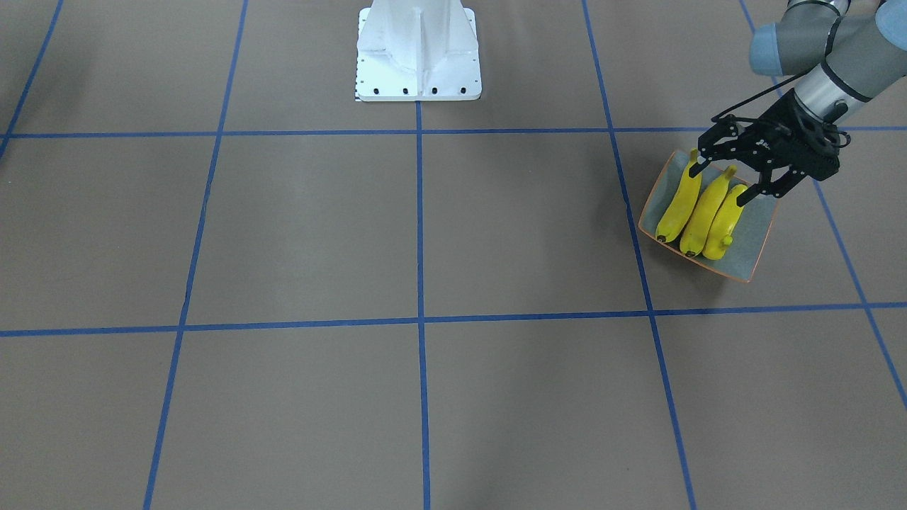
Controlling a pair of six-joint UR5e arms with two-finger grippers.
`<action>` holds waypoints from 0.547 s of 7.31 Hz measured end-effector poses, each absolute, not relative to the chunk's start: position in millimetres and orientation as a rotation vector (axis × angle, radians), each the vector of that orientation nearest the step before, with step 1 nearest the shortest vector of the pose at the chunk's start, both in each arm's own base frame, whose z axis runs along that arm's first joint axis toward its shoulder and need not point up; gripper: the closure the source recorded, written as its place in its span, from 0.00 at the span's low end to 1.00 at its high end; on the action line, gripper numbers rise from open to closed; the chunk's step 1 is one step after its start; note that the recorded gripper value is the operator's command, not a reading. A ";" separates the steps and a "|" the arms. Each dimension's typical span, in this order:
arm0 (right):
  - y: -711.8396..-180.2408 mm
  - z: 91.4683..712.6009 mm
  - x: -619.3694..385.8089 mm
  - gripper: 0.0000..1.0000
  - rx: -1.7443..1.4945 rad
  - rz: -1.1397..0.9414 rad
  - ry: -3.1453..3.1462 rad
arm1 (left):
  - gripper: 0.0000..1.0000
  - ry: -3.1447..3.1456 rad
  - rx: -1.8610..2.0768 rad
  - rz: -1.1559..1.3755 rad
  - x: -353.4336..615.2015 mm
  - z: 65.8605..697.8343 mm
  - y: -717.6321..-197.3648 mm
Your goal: Transfer all bananas from basket to plate
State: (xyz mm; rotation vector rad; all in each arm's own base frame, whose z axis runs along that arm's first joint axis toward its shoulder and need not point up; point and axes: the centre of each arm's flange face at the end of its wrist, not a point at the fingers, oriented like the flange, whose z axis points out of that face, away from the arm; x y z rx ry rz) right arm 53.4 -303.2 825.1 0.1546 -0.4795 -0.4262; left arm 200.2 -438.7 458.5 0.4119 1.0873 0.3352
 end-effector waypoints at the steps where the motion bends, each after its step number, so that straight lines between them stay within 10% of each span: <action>1: -303.2 825.8 52.1 0.81 0.154 -0.438 -0.478 | 0.00 1.087 0.412 0.335 200.2 458.5 -438.7; 4: -306.2 824.8 50.7 1.00 0.167 -0.476 -0.472 | 0.00 1.087 0.412 0.335 200.1 458.9 -438.5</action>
